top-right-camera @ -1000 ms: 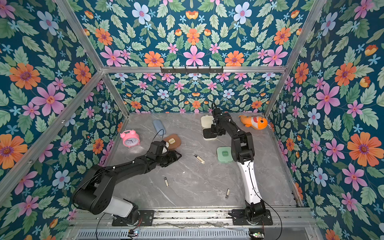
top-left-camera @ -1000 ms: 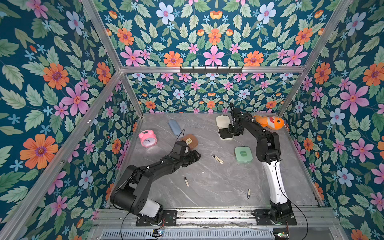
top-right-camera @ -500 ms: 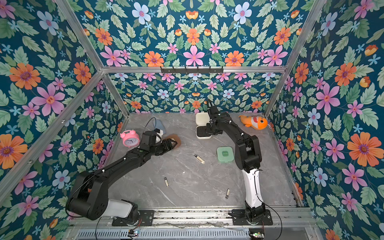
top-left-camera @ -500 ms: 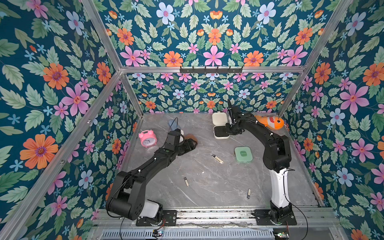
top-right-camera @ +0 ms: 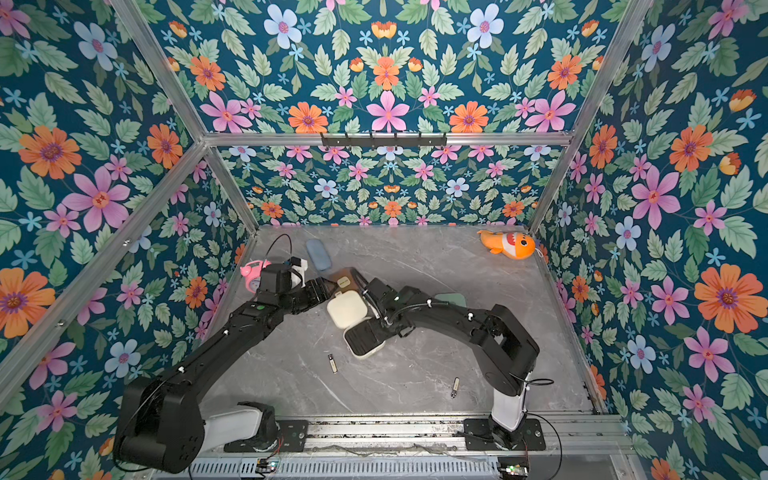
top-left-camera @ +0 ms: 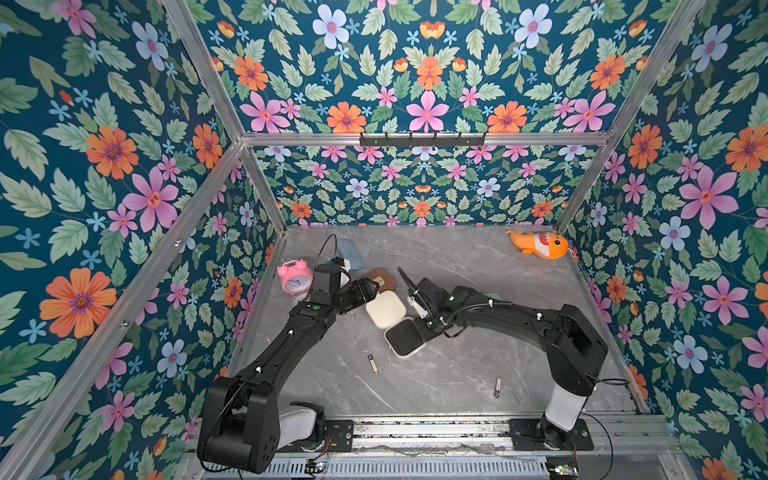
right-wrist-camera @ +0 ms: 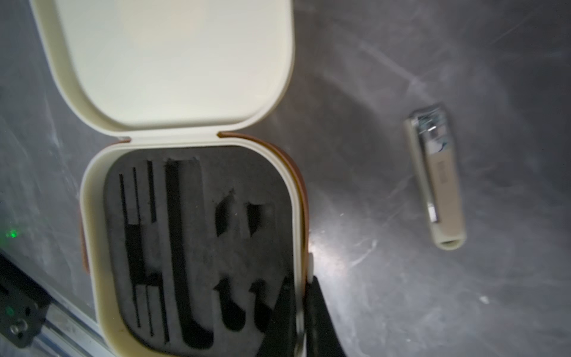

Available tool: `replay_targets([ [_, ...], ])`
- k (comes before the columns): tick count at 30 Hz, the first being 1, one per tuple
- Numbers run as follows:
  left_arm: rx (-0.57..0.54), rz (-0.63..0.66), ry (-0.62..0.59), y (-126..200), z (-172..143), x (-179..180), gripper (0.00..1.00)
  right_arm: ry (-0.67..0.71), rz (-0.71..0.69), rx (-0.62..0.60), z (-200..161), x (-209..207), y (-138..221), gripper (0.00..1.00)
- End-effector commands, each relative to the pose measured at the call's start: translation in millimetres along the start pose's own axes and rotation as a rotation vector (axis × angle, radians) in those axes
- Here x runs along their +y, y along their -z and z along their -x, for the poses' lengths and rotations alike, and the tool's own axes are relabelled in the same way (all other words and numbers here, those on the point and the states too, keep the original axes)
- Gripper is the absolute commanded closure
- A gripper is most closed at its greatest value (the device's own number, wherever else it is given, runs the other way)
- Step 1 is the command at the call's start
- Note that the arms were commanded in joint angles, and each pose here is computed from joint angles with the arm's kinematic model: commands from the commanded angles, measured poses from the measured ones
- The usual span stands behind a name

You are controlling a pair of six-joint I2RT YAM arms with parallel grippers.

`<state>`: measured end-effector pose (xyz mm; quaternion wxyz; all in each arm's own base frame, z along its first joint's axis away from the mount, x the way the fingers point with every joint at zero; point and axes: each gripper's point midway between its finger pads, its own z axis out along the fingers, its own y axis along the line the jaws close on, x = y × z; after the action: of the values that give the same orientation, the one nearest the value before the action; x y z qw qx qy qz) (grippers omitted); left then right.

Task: Organize nail clipper sets
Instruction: Place the storage box at the center of the board.

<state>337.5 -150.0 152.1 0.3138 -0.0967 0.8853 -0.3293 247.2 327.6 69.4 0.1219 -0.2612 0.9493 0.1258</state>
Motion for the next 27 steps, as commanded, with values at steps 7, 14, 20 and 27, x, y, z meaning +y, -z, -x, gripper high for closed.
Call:
replay_targets([
  [7, 0.051, -0.009, 0.042, -7.4, -28.0, 16.3, 0.25, -0.089, -0.031, 0.055, -26.8, 3.0, -33.3, 1.00],
  [14, 0.067, -0.011, 0.048, -12.5, -33.5, 18.2, 0.25, -0.114, -0.077, 0.036, -27.8, -5.7, -25.1, 0.56],
  [20, 0.074, -0.008, 0.049, -13.7, -35.9, 18.4, 0.25, -0.179, -0.118, -0.019, -20.9, -21.9, -4.0, 0.35],
  [27, 0.078, -0.020, 0.062, -18.1, -41.0, 19.1, 0.25, -0.347, -0.168, -0.017, -10.0, -67.2, 1.7, 0.23],
])
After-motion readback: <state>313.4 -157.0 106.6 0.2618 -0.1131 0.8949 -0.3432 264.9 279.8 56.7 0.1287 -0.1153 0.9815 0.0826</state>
